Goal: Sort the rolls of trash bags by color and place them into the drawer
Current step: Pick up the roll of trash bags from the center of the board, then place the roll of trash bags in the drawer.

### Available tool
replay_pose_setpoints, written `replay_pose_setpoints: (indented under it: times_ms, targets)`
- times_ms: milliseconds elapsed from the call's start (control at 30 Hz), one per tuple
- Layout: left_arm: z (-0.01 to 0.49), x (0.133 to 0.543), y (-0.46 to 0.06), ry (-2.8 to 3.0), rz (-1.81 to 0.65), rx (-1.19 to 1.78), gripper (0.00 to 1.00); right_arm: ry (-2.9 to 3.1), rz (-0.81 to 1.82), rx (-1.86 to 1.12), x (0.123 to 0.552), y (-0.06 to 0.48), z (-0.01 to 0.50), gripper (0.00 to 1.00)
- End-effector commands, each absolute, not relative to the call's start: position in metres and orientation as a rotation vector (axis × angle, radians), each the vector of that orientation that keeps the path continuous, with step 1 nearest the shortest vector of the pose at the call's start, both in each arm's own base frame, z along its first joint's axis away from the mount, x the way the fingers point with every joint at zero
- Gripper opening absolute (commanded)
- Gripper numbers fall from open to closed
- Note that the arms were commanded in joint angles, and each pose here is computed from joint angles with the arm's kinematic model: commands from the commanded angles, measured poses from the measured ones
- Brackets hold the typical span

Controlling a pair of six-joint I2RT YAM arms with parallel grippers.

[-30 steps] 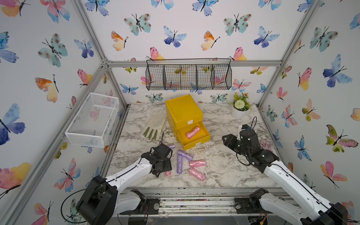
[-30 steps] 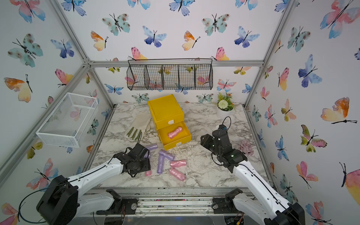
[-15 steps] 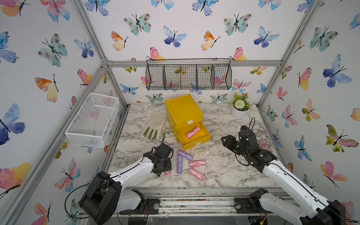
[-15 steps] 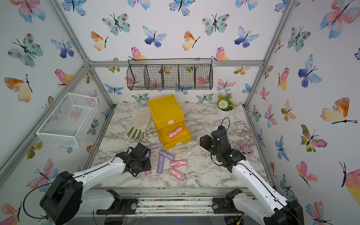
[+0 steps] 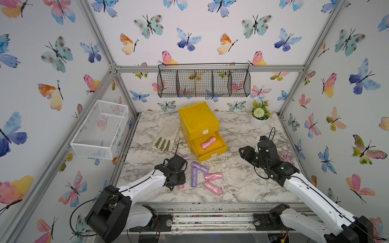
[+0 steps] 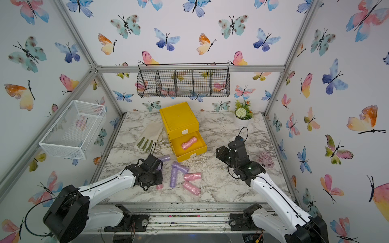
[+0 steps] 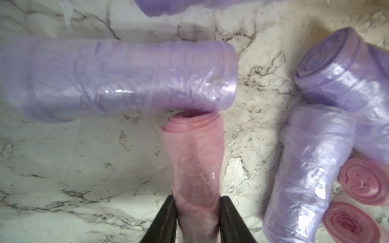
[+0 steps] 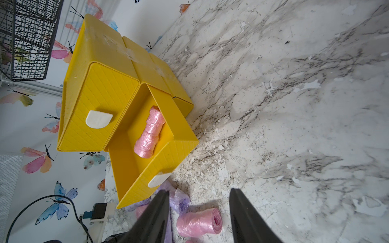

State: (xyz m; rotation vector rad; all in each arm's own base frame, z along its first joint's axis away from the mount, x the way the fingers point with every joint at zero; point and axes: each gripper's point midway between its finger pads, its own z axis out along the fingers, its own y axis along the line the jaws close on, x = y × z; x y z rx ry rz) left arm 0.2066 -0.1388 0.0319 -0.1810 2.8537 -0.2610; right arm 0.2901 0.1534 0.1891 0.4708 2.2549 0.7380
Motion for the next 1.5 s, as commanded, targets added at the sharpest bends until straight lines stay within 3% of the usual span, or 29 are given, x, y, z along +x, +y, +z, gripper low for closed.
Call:
replay_pose_setpoints:
  times_ms: [0,167,500,800,1033,1233,1467]
  targets:
    - [0.043,0.208,-0.144,2.838,-0.303,-0.158,0.32,2.255,0.750,0.481,0.291,0.154,0.185,0.51]
    - [0.060,0.212,-0.148,2.813,-0.332,-0.150,0.30,2.256,0.753,0.478,0.291,0.154,0.185,0.52]
    - [0.155,0.225,-0.153,2.631,-0.414,-0.104,0.23,2.259,0.777,0.454,0.297,0.162,0.186,0.52]
    - [0.244,0.243,-0.170,2.464,-0.478,0.098,0.24,2.242,0.792,0.449,0.294,0.161,0.191,0.51]
    - [0.307,0.256,-0.216,2.297,-0.555,0.345,0.24,2.234,0.768,0.452,0.288,0.154,0.194,0.52]
    - [0.333,0.270,-0.252,2.223,-0.555,0.503,0.24,2.243,0.751,0.457,0.282,0.148,0.192,0.52]
    - [0.324,0.289,-0.285,2.207,-0.522,0.651,0.25,2.232,0.714,0.480,0.272,0.136,0.192,0.52]
